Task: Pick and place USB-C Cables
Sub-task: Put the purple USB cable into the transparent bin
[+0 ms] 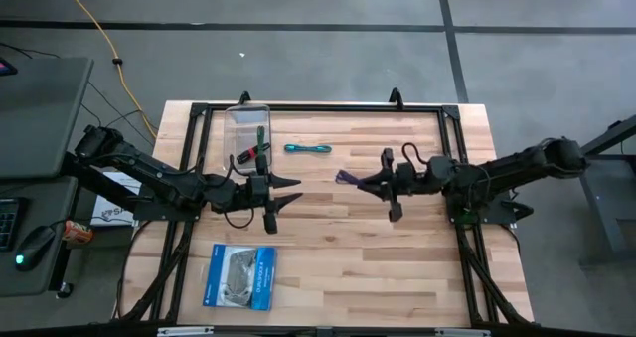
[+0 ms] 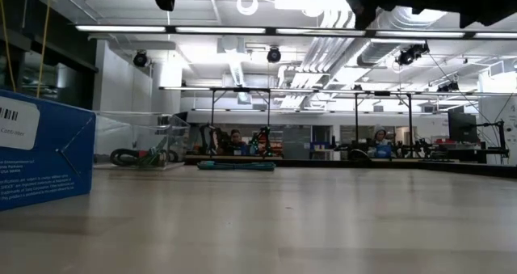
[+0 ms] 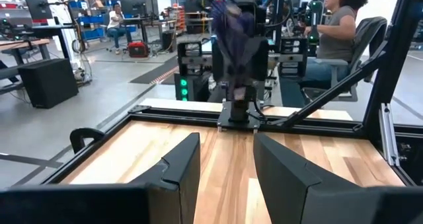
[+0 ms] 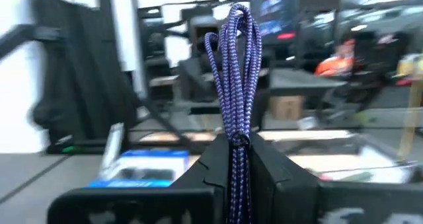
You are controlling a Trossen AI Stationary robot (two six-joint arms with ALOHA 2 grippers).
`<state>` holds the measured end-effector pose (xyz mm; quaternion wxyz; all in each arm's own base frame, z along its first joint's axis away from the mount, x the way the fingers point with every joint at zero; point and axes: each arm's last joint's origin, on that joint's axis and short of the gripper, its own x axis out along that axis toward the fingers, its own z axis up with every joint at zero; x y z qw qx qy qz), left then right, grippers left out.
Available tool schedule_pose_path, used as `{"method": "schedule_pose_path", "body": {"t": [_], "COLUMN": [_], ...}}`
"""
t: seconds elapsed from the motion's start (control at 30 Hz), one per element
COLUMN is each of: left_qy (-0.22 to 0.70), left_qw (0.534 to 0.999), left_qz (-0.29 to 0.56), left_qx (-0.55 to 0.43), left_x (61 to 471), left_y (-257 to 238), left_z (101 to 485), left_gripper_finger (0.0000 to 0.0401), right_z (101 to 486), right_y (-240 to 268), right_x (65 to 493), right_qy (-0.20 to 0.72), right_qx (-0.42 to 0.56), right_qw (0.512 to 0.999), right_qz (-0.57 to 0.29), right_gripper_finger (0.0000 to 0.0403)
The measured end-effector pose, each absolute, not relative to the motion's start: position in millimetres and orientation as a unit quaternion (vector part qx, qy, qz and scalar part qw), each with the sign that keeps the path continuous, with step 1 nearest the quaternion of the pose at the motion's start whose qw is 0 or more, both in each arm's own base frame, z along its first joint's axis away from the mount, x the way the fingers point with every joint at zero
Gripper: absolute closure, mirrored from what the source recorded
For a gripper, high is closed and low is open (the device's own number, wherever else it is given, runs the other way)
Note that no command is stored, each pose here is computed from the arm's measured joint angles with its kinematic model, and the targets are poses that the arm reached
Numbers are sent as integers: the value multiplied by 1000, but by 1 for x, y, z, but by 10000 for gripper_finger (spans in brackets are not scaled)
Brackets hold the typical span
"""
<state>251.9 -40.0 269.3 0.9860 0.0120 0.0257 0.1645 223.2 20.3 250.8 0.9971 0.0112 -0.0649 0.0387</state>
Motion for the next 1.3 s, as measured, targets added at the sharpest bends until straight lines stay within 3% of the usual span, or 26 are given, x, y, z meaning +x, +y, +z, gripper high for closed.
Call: {"method": "schedule_pose_path", "body": {"t": [0.7, 1.1, 1.3], "left_qy": [38, 25, -30], "left_qw": [987, 989, 987], "left_qz": [154, 146, 158], "left_qx": [22, -1, -8], "left_x": [257, 259, 275], "left_y": [-42, -40, -36], "left_z": [262, 264, 260], "left_gripper_finger": [277, 194, 169], "right_z": [253, 253, 247], "right_y": [26, 27, 28], "right_x": [223, 224, 235], "right_qy": [-68, -66, -91], "right_qx": [-11, -8, -5], "right_qw": [997, 997, 995], "right_qz": [29, 31, 34], "right_gripper_finger": [389, 388, 387]}}
